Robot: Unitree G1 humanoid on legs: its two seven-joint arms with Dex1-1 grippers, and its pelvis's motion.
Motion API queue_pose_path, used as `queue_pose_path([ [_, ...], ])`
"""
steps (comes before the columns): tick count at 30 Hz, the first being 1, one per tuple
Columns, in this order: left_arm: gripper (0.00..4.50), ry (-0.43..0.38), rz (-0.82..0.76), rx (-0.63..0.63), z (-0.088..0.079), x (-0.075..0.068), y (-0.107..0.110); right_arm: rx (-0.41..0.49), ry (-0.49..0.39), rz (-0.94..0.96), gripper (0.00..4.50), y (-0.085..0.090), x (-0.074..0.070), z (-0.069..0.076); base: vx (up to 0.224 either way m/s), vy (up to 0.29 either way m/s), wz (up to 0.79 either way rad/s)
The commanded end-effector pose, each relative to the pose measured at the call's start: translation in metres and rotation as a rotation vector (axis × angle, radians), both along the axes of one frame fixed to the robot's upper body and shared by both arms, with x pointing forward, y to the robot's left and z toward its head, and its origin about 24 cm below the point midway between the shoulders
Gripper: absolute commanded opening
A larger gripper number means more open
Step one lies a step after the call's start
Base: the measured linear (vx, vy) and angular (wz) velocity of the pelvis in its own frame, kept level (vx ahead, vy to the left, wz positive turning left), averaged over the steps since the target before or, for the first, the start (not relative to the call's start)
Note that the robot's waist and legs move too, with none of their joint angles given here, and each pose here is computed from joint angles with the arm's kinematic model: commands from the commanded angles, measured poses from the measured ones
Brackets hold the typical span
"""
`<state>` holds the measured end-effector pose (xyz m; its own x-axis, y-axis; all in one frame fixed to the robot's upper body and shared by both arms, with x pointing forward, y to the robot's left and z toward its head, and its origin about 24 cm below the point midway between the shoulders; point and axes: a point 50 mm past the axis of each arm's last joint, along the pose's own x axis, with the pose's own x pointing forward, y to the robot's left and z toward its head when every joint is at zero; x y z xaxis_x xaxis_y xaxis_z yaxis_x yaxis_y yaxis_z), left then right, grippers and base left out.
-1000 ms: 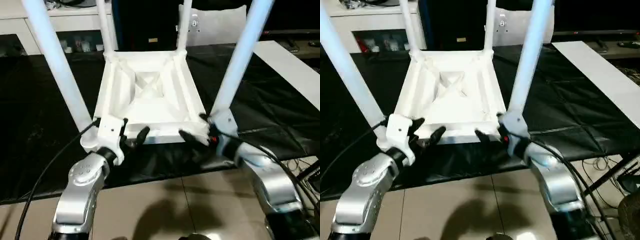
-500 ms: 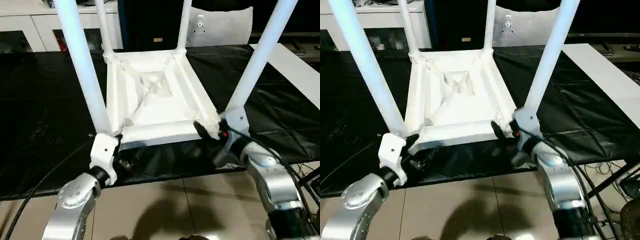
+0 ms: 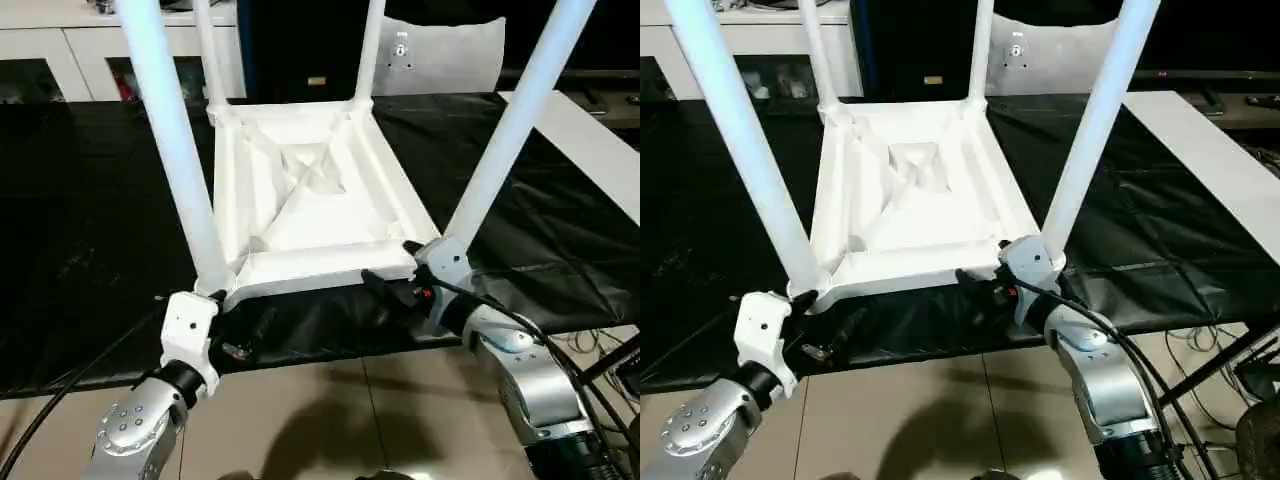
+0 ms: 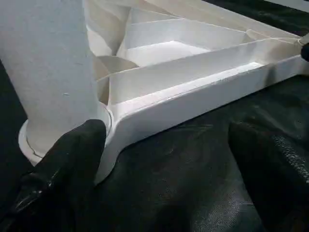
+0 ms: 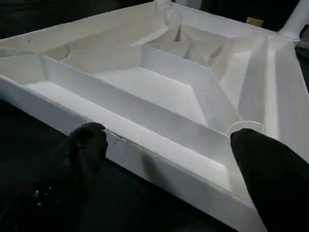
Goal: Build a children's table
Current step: Rotate leg to tighten, then flip table
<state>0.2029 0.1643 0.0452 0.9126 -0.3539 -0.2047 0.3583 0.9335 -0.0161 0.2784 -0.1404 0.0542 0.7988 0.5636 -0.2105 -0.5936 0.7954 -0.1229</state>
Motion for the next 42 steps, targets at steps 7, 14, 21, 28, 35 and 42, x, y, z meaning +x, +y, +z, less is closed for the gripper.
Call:
queue_pose_path([
  [7, 4.40, -0.057, 0.212, 0.017, 0.003, -0.002, 0.023, 0.014, 0.020, 0.036, 4.50, 0.004, -0.009, -0.003, 0.000, 0.000, 0.00],
  [14, 4.40, -0.089, 0.228, 0.031, 0.016, 0.002, 0.027, 0.032, 0.035, 0.052, 4.50, 0.013, -0.012, -0.009, 0.000, 0.000, 0.00],
  [21, 4.24, -0.106, 0.167, 0.036, 0.021, 0.030, 0.026, 0.054, 0.038, 0.039, 4.50, 0.020, -0.015, -0.012, 0.000, 0.000, 0.00],
  [28, 3.84, -0.075, 0.216, 0.048, 0.019, 0.051, 0.027, 0.122, 0.078, 0.079, 4.50, 0.023, -0.024, -0.010, 0.000, 0.000, 0.00],
  [35, 3.22, -0.089, 0.218, 0.025, 0.022, 0.053, 0.025, 0.168, 0.079, 0.111, 4.50, 0.028, -0.028, -0.007, 0.000, 0.000, 0.00],
  [42, 2.56, -0.092, 0.195, 0.026, 0.021, 0.053, 0.022, 0.195, 0.074, 0.171, 4.50, 0.031, -0.030, -0.004, 0.000, 0.000, 0.00],
])
